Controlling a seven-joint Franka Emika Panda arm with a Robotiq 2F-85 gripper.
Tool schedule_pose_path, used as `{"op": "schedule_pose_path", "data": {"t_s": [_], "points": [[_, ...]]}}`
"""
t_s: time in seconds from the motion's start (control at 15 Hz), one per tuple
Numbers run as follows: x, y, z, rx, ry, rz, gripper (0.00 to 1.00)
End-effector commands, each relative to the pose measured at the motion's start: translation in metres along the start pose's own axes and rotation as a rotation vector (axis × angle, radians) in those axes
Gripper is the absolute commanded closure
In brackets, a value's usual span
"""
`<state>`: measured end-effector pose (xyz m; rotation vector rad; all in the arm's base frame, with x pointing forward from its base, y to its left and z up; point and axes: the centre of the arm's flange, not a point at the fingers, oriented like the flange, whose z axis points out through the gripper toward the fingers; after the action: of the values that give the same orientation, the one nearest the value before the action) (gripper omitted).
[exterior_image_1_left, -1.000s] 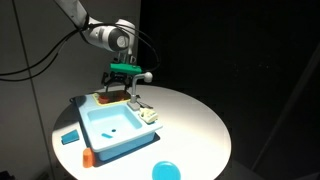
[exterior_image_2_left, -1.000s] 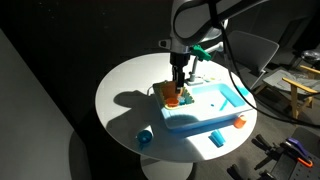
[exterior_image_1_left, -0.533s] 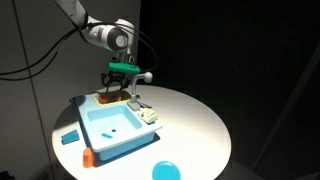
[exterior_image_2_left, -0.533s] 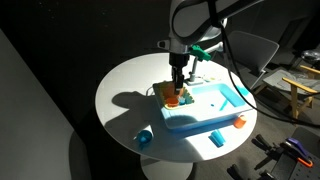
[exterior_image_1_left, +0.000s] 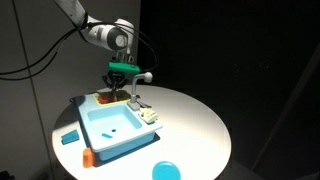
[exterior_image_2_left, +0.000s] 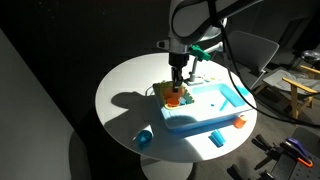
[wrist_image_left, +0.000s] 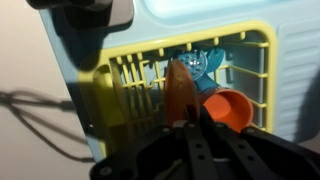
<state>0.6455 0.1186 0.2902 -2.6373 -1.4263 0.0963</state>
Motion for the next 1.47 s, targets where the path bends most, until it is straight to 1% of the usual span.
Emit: {"op": "schedule_pose_path", "data": {"t_s": [0.0,0.07,0.93,1.4], "points": [[0.002,0.004,-0.006,0.024,0.009,-0.021,1.00],[0.002,0.003,-0.006,0.023,0.008,-0.020,0.99],[0.015,-0.035,-0.026,0.001,-0.014,-0.023,0.99],[0.019,-0.058,-0.053,-0.007,-0.022,-0.003,0.99]]}}
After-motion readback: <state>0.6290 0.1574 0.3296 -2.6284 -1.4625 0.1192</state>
